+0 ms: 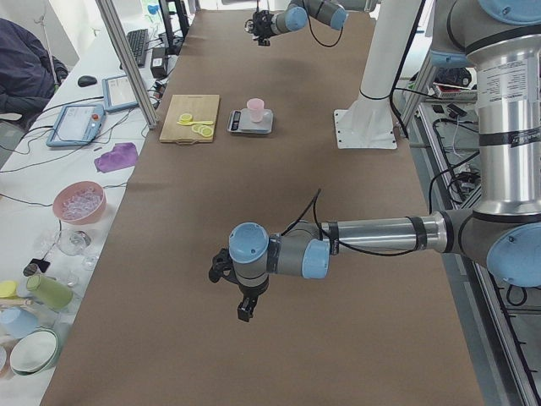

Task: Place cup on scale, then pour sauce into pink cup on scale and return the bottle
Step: 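Raise the sauce bottle upright and carry it away from the cup, then move the held sauce bottle with the right gripper to the table edge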

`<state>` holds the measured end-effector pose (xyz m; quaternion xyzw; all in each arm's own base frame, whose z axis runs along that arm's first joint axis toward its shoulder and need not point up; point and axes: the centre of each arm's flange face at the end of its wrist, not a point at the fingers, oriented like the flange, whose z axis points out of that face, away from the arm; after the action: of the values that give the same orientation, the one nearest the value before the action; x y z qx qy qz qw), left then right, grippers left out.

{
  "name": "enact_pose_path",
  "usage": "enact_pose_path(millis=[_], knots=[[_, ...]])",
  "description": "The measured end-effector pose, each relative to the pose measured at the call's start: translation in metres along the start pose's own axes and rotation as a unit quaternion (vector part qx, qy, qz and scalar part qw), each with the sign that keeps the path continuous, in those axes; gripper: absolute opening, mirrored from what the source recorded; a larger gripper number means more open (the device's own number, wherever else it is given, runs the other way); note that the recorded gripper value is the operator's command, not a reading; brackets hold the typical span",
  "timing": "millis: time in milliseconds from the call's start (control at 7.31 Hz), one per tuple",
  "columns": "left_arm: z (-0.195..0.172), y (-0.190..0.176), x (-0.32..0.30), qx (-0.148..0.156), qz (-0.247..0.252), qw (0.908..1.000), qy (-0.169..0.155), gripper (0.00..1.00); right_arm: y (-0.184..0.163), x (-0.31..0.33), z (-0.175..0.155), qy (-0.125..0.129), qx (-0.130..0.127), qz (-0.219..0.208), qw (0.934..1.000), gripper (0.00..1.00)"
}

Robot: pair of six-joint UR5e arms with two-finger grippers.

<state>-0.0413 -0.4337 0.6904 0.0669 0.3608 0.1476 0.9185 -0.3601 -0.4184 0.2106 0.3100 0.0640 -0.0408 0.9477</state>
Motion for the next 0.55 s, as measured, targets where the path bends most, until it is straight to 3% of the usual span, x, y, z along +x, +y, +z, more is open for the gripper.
enact_pose_path(millis=[547], knots=[[-0.001, -0.002, 0.003, 0.008, 0.004, 0.9999, 0.012, 0.98, 0.017, 0.038, 0.066, -0.090, 0.043, 0.037, 0.9943, 0.00]])
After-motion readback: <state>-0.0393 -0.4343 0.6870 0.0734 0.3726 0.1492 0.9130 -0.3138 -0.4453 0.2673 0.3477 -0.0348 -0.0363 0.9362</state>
